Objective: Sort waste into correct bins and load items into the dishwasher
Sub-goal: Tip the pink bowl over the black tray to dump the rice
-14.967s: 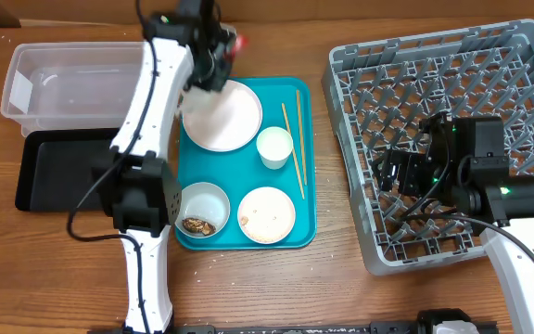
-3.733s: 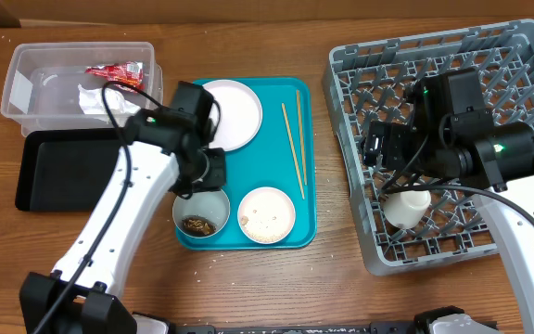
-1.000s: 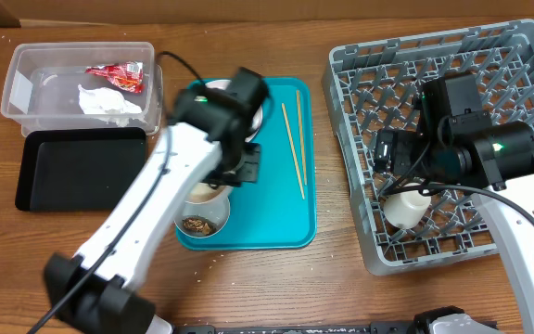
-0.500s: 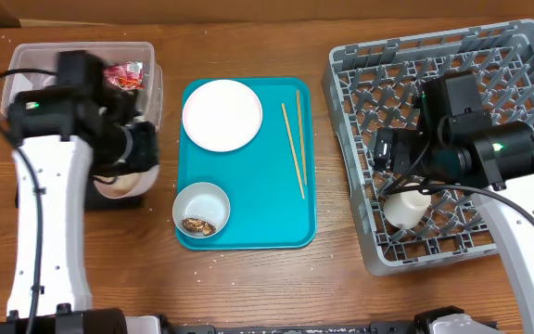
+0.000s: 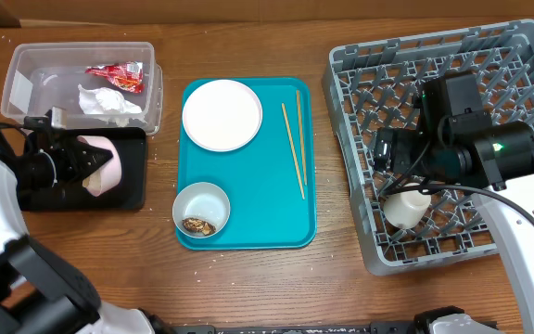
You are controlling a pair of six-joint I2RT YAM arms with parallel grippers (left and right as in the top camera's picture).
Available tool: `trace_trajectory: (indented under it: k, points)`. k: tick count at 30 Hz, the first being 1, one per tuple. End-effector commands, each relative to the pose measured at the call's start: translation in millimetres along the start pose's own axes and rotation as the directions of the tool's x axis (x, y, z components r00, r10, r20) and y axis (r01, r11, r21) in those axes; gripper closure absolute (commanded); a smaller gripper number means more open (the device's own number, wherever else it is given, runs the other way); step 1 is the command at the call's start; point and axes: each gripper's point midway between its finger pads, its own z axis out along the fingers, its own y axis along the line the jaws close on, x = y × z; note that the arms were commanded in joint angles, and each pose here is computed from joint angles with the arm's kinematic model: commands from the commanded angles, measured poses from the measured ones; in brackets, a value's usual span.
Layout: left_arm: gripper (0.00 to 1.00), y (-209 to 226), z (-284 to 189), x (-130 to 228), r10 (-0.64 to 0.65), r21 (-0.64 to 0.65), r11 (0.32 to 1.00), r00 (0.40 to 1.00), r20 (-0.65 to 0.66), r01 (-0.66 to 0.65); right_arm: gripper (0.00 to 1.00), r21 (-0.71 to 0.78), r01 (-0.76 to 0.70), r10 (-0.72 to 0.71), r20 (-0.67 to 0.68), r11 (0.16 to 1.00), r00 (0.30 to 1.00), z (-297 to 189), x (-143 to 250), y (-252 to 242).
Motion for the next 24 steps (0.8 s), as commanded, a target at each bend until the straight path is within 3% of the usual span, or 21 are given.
trace_trajectory:
  k: [1, 4, 8, 10, 24]
  points:
    - [0.96, -16, -2, -25, -0.034, 0.305, 0.952, 0.992, 0.118, -0.003, 0.00, 0.009, 0.007, -0.007, 0.002, 1.000, 1.000, 2, 0, -1]
    - [0.96, -15, -7, -37, -0.088, 0.430, 0.903, 0.982, 0.165, 0.009, 0.00, 0.009, 0.007, -0.007, 0.000, 1.000, 1.000, 2, 0, -1]
    - [0.96, -10, -24, -50, -0.240, 0.612, 0.787, 0.952, 0.192, 0.075, 0.00, 0.013, 0.008, -0.008, -0.011, 1.000, 1.000, 2, 3, -2]
    - [0.96, 4, -27, -51, -0.328, 0.625, 0.763, 0.932, 0.154, 0.166, 0.00, 0.015, 0.008, -0.008, -0.017, 1.000, 1.000, 2, 4, -2]
    - [0.96, 21, -43, -52, -0.537, 0.648, 0.657, 0.843, 0.044, 0.385, 0.00, 0.016, 0.009, -0.008, -0.018, 1.000, 1.000, 2, 4, -2]
